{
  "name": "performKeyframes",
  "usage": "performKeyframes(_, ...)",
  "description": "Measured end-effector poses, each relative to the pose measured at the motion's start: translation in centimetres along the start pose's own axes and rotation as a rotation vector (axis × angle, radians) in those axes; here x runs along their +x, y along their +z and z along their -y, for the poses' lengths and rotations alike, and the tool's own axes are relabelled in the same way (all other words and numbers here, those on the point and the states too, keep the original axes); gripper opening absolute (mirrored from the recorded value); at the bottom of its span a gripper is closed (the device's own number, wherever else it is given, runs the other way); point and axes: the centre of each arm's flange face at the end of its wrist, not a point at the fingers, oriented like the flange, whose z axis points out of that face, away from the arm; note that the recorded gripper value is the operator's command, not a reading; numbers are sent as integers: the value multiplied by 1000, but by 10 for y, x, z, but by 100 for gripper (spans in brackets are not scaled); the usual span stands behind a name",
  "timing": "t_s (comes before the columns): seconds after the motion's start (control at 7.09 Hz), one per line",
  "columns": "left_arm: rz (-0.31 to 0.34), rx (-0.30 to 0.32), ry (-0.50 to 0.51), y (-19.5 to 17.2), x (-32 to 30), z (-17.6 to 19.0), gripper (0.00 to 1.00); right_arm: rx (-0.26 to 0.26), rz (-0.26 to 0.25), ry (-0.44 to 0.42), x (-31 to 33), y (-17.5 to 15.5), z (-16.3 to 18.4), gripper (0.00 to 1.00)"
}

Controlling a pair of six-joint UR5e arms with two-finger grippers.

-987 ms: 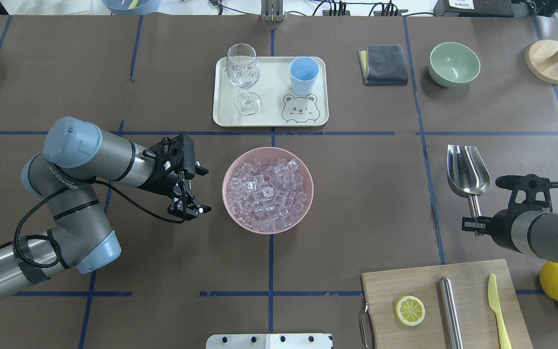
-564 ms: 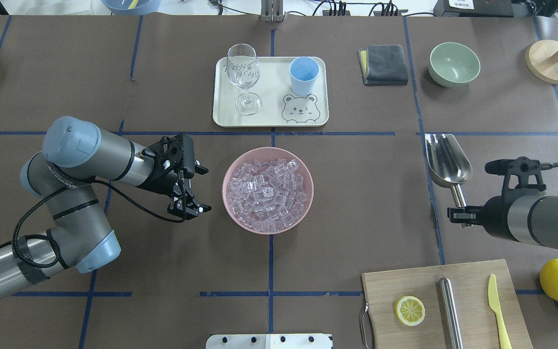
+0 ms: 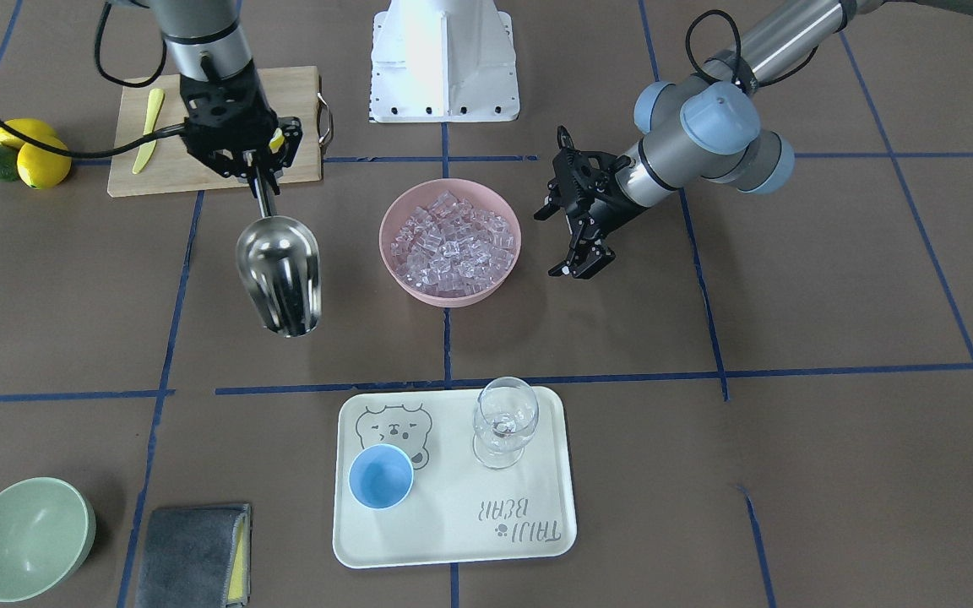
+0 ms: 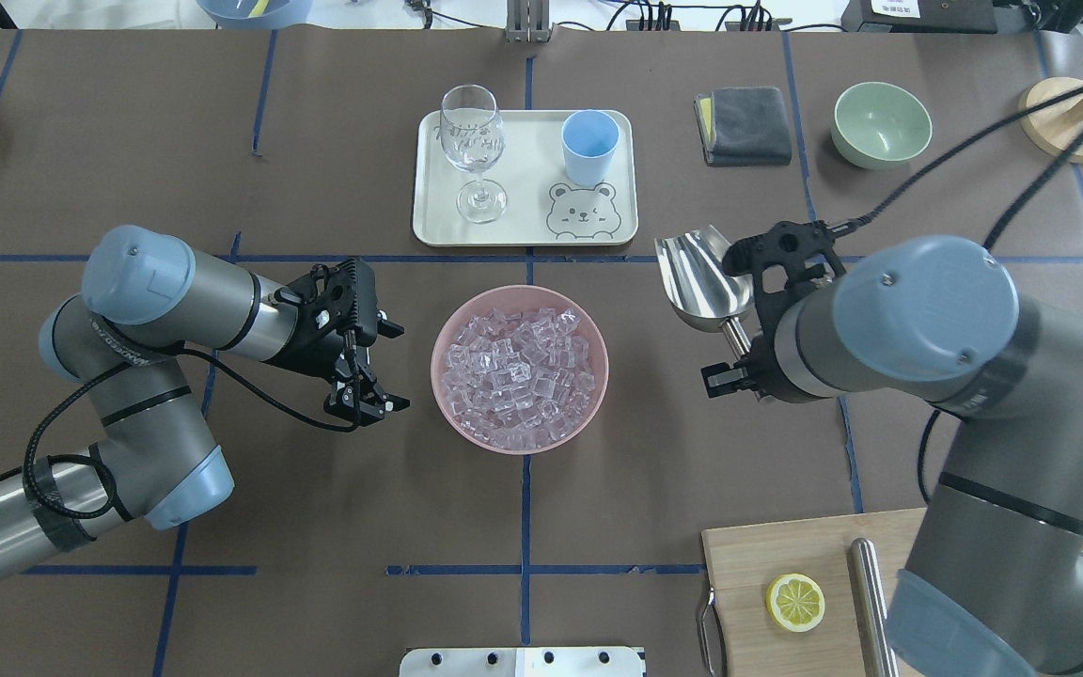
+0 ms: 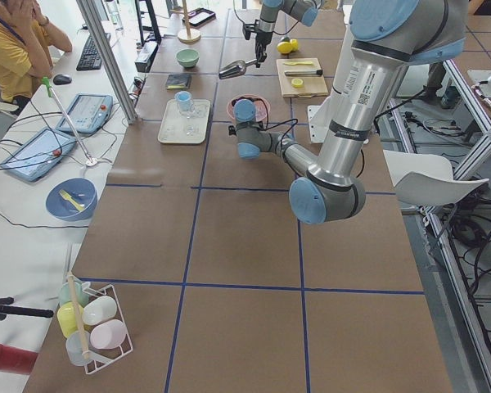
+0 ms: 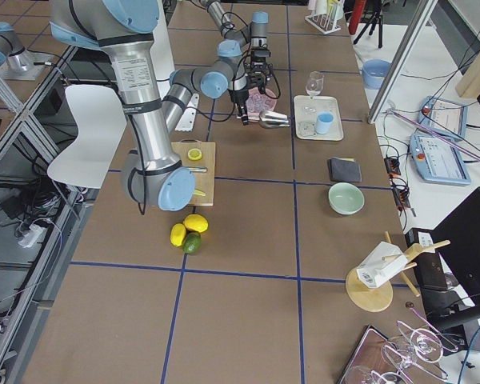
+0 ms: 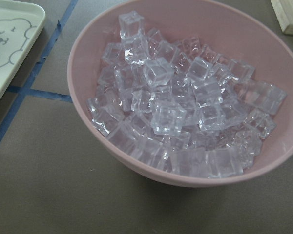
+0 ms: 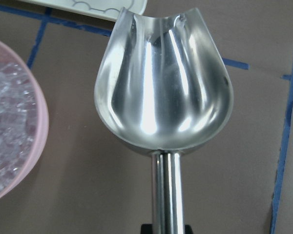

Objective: Put ice in cup with scoop
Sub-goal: 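Dip the scoop into the ice cubes in the pink bowl with the right gripper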

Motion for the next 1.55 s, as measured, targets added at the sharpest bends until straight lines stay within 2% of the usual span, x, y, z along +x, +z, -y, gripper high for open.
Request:
performKeyframes(0.14,1,-1,-1,0,0,-1,100,-29,-18,-80,-22,-23,9,0)
performKeyframes(0.42,1,-3,-2,1,-1,-1,100,-97,-3,-313,-36,-44,7,0)
performKeyframes(0.7,0,-10,-6,4,-2,-5,100,-197,-6,-523,-45,-51,8,0)
performKeyframes(0.85,-1,-18,-10,7,-3,-8,100,-261,-21,-592,-52,-53,12,0)
performKeyframes(1.27,5,-25,-14,11,-4,-11,100,-440,-79,-700,-81,-52,35,0)
performKeyframes(1.55,9,-17,-9,11,-4,-5,100,-506,-106,-714,-100,-42,55,0)
